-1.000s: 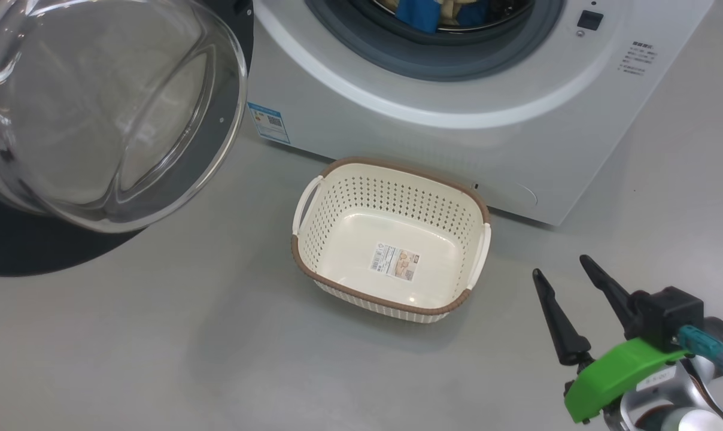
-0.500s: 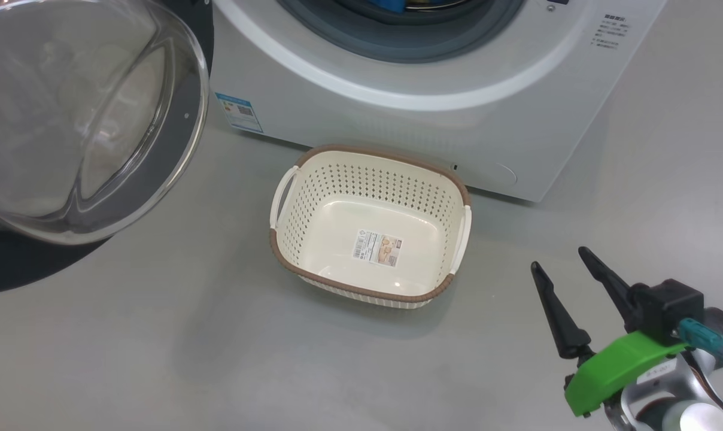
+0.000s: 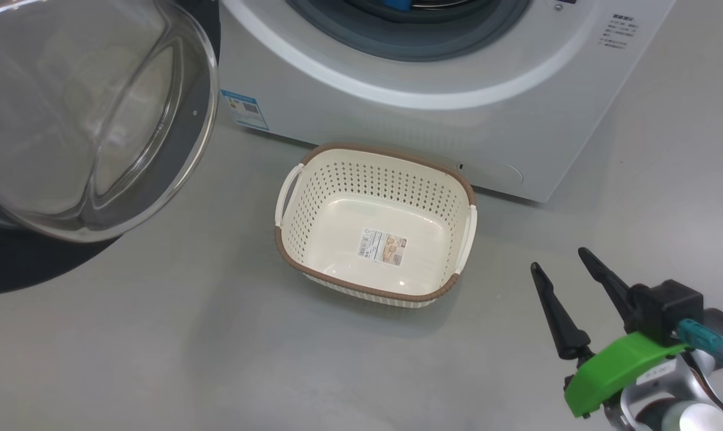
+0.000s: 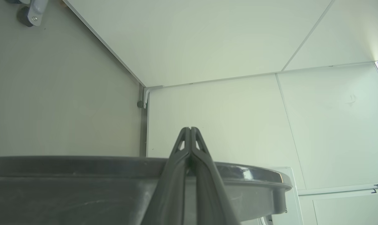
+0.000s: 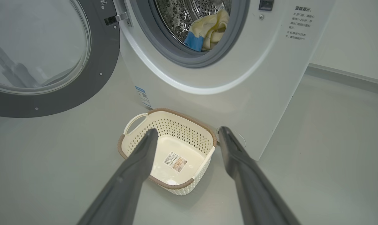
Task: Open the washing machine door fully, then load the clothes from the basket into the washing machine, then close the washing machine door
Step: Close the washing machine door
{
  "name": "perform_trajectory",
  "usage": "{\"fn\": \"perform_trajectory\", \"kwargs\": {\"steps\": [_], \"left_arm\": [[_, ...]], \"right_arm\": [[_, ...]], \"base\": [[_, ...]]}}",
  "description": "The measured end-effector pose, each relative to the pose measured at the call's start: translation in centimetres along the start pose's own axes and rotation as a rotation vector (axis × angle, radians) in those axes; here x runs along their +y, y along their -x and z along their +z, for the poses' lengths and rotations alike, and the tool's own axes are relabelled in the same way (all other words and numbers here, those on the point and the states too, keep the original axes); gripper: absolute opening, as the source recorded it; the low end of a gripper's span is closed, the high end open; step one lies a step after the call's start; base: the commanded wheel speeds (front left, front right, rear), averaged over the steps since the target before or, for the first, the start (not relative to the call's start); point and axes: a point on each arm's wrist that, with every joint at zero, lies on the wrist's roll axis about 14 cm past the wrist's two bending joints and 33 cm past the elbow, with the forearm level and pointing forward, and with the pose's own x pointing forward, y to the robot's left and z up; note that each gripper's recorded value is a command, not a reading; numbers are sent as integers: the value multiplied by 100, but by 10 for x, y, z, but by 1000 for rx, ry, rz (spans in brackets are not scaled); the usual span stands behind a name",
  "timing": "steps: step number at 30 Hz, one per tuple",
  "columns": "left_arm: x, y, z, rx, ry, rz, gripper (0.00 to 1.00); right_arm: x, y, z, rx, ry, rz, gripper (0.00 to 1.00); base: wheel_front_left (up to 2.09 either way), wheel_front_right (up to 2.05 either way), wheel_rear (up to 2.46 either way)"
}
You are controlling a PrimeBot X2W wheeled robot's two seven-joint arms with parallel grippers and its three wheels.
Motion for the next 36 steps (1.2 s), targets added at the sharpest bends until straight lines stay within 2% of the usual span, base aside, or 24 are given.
{"fn": "perform_trajectory", "kwargs": {"steps": [24,36], "left_arm": [[-19,10,-34,259,24,-75,0],[-15,39,-66,493,58,-92,0]], "right_arm": [[10,-18,-6,5,-20,48,100],[14,-22,-10,12,-28,60,100]], "base": [[0,0,0],[0,0,0]]}}
